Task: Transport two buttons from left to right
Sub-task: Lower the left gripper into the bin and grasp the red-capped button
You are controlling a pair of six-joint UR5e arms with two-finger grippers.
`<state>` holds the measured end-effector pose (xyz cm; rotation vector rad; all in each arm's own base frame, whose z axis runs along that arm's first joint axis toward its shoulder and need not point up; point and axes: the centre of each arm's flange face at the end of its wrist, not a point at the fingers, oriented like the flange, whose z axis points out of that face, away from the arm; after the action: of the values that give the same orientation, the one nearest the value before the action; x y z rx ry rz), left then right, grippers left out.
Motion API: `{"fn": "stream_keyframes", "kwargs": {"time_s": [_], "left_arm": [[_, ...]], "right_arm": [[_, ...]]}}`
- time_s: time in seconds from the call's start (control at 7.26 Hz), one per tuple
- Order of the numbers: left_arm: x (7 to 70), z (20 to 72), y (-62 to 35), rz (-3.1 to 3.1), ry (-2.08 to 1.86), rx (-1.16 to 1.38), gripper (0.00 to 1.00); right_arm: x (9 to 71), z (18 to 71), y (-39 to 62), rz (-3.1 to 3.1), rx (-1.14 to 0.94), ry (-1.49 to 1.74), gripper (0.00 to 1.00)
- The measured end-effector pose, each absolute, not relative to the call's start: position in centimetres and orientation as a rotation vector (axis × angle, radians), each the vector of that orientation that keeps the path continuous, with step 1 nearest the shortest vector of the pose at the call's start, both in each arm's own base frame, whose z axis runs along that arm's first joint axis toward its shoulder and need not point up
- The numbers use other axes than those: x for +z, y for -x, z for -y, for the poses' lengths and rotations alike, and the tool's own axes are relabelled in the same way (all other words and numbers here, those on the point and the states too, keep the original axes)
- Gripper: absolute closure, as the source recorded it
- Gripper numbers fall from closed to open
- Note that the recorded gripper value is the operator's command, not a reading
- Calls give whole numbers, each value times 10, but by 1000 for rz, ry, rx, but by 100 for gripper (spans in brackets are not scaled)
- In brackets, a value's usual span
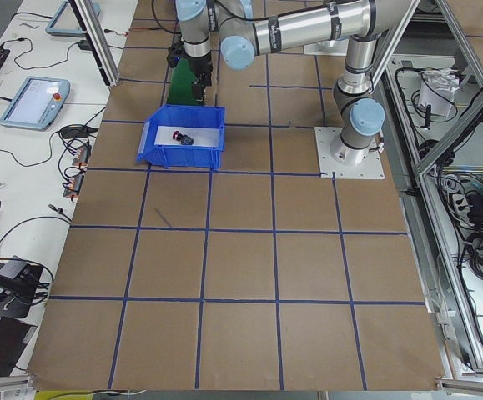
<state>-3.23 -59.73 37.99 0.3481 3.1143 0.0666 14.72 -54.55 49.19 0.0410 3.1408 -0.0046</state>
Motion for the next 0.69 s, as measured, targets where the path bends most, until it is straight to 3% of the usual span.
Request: {"fn": "stream_keyframes", "kwargs": {"time_s": [0.69], "left_arm": [[252,668,8,-3096,-513,57,0]], "right_arm": [[492,547,-147,-3138,-18,-41,0]]}}
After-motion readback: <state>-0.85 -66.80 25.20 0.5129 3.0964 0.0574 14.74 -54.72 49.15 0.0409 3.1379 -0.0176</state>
